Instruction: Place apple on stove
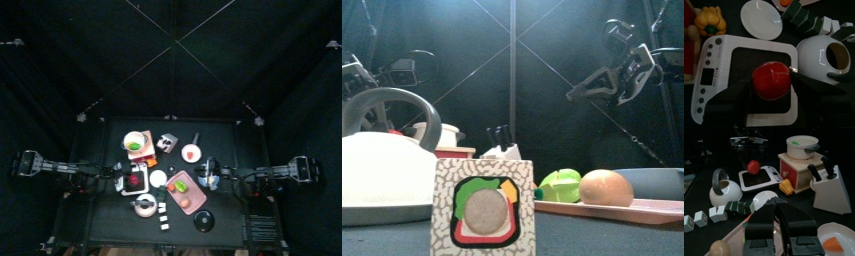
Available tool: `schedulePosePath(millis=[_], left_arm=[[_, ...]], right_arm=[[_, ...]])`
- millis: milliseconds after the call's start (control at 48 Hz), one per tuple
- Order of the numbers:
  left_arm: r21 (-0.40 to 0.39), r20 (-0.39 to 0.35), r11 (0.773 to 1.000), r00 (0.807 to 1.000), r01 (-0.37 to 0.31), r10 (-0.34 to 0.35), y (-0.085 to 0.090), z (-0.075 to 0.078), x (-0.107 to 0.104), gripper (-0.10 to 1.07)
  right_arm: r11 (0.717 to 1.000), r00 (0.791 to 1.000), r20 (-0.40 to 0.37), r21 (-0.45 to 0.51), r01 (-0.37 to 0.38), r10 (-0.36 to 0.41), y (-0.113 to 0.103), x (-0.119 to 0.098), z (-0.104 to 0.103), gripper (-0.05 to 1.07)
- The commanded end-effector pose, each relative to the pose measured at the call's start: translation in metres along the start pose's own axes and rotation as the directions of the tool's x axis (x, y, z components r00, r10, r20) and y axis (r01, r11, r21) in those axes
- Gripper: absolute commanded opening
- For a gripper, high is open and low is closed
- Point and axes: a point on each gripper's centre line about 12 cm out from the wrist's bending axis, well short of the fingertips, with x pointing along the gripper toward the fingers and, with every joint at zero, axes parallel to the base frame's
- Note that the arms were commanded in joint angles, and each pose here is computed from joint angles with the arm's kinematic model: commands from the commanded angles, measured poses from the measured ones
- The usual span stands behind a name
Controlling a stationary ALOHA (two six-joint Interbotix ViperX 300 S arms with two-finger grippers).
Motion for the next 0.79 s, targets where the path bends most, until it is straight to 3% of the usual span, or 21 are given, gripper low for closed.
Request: schedulePosePath(millis=[0,229,771], left_arm=[[-0.005,0.012,1.000,1.000,-0.007,0.007,0.0009,0.0040,0.0047,0.88],[-0.019,-0.044,1.000,0.999,-0.024,0.023,0.0037,-0.0044,0.0147,0.97],[-0.040,-0.008,0.999,1.000,-0.016,0.016,0.0029,0.0024,0.0092,0.98]], right_arm=[[1.000,1.000,0.031,0.000,0.003,-0.003,-0.0007,0.0026,0.0095,0.02],[1.000,1.000,0.031,-0.002,0.002,-0.002,-0.0006,0.0026,0.0095,0.02],[1.000,1.000,0.031,-0.003,0.001,-0.001,-0.0005,0.0026,0.0095,0.02]])
